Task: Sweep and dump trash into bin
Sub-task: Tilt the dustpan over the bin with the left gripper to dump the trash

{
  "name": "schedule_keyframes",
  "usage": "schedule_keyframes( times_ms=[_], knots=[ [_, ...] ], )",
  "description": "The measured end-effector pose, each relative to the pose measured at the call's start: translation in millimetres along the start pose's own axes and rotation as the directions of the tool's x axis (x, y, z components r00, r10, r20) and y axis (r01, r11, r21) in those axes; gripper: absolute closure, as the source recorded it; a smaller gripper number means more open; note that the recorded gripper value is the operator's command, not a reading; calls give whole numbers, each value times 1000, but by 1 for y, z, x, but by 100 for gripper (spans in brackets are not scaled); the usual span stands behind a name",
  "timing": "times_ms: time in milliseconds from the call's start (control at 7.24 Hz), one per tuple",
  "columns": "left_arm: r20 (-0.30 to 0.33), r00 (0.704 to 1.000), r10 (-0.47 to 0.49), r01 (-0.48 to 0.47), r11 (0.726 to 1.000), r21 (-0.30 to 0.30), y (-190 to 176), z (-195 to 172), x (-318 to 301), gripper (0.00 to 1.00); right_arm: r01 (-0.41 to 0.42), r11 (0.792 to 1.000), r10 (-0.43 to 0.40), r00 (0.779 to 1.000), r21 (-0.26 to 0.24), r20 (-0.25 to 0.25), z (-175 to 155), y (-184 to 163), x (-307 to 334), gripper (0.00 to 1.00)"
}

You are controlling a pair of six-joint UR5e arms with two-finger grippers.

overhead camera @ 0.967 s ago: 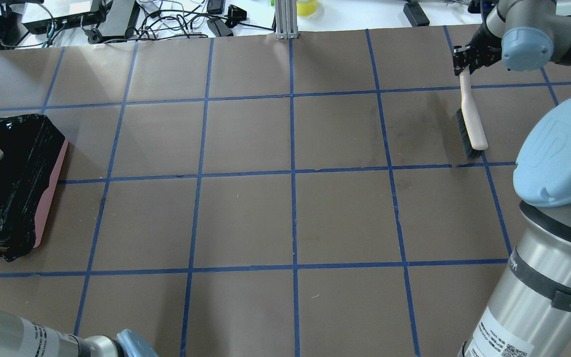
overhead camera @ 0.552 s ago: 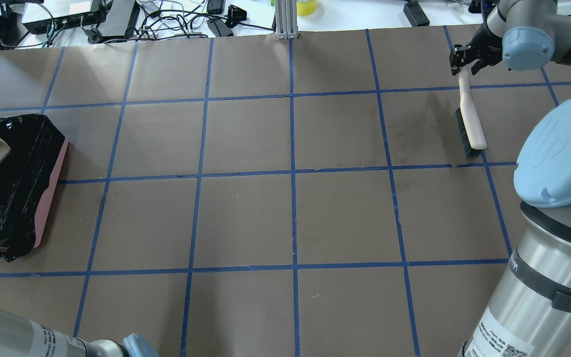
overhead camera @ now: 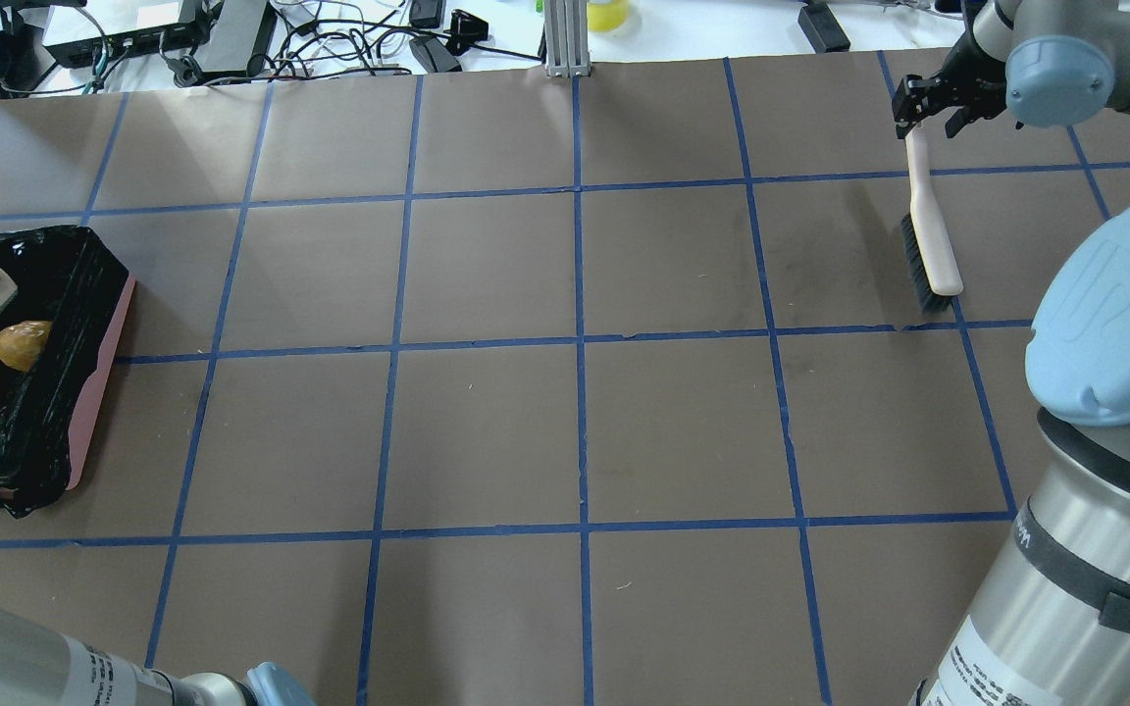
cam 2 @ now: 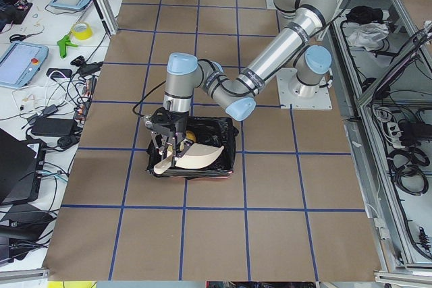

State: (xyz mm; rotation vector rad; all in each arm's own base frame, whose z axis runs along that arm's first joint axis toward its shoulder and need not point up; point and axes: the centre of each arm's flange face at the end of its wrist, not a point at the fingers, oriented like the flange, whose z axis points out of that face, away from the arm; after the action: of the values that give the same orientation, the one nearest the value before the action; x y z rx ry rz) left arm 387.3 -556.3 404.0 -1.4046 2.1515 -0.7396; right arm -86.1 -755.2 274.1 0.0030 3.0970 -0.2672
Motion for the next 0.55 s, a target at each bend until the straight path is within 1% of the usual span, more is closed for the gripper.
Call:
schedule_keyframes(
  times_ms=[138,276,414,552],
  knots=[
    [-9,1000,16,-15,999,32,-4,-9,0,100,-1,999,1,1000,-34,11,-25,6,-8,30],
    [-17,998,62,-60,993,99,-11,-21,0,100,2,998,-1,1000,-67,22,-61,16,-19,30],
    [-19,993,114,-109,980,169,-14,-31,3,100,13,996,-10,999,-90,31,-94,27,-36,30],
    [-21,987,158,-150,963,222,-13,-44,12,100,31,993,-26,999,-111,41,-120,37,-62,30]
  ],
)
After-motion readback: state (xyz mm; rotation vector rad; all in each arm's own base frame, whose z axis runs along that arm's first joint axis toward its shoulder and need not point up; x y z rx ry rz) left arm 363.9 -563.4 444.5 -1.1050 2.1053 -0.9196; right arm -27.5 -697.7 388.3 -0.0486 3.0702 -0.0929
